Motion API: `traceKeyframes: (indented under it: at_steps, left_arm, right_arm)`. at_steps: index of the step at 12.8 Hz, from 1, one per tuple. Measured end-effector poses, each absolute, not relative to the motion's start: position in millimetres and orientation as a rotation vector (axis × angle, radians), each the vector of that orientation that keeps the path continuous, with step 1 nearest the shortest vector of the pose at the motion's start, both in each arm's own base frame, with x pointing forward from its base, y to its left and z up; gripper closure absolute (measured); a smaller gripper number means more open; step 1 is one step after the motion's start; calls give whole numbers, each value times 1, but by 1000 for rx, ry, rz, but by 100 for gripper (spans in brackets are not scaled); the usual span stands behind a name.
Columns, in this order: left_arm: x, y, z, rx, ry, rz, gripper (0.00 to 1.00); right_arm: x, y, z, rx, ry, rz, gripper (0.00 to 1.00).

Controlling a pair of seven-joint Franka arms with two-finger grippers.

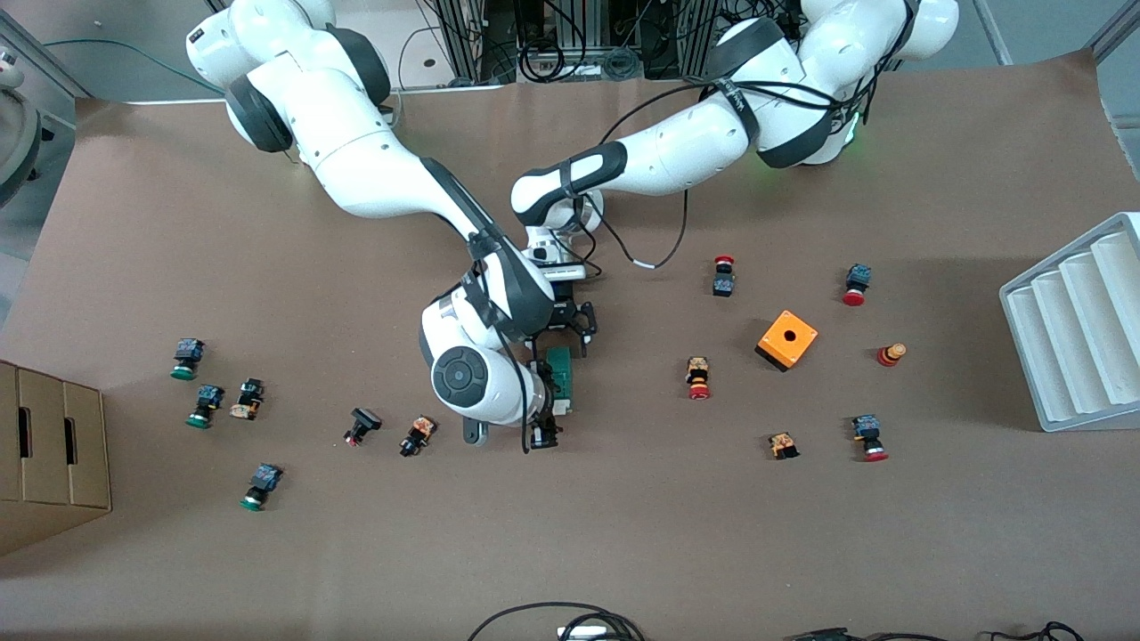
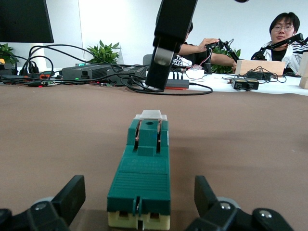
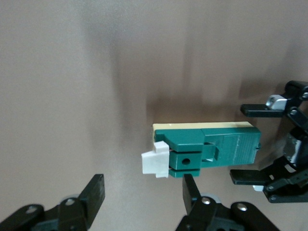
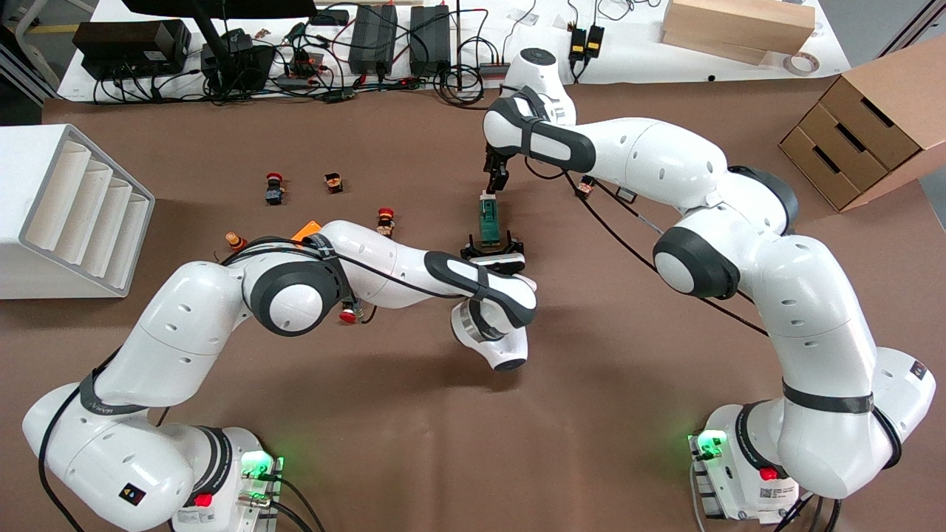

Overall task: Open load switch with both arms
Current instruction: 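Hold the switch with the left gripper while the right gripper reaches the lever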

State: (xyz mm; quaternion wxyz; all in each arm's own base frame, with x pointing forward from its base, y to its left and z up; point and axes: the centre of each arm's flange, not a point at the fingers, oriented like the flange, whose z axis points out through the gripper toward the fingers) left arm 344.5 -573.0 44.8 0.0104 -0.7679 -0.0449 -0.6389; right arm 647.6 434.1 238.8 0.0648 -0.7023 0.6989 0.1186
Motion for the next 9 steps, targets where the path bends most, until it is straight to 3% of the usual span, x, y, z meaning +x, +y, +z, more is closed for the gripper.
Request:
traceKeyframes:
  at_steps: [9]
  left_arm:
    - [347,-577,40,-2415,-147,-1985,0]
  right_arm:
    - [653,428,229,-2004,2162,486,27]
